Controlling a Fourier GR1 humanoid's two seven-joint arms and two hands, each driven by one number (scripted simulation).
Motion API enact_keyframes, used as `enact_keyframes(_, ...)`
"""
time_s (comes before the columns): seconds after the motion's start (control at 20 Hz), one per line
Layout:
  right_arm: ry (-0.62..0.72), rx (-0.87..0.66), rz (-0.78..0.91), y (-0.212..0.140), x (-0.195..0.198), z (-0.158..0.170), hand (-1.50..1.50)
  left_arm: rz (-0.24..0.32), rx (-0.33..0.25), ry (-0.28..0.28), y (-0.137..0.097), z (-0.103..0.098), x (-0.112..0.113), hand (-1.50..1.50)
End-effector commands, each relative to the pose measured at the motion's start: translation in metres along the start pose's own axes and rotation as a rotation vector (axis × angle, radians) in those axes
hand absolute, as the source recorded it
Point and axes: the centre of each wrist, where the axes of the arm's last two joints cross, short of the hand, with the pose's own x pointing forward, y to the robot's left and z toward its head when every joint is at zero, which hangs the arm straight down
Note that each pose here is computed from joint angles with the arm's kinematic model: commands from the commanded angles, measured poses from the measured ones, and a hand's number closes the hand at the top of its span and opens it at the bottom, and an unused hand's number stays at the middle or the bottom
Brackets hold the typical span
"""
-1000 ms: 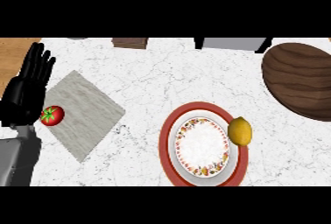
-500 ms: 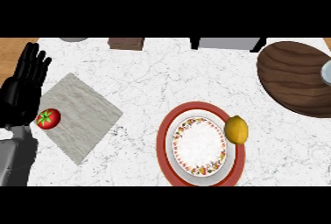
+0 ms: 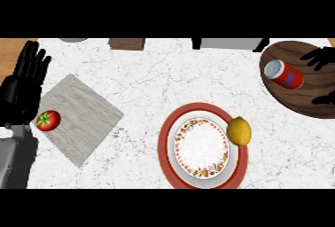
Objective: Pick the can from the plate and place it in the bowl
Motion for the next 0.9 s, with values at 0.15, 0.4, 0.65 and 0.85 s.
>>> enact_keyframes(0.15,-0.120,-0.117,-0.279,0.020,-0.009,-0.006,-1.50,0.003,0.028,-0.014,0.003,-0.004,-0.001,0.00)
enact_keyframes(0.4,-0.140,-0.378,-0.380,-0.012,-0.008,0.010,-1.50,0.012,-0.009,-0.005,0.001,0.004,0.002,0.00)
enact_keyframes(0.65,-0.057,-0.483,-0.430,-0.045,-0.022,0.058,-1.50,0.023,-0.009,-0.006,-0.003,0.000,0.004,0.00)
enact_keyframes(0.85,-0.027,-0.538,-0.509,-0.048,-0.034,0.081,-1.50,0.015,-0.014,-0.037,-0.005,0.002,0.005,0.00)
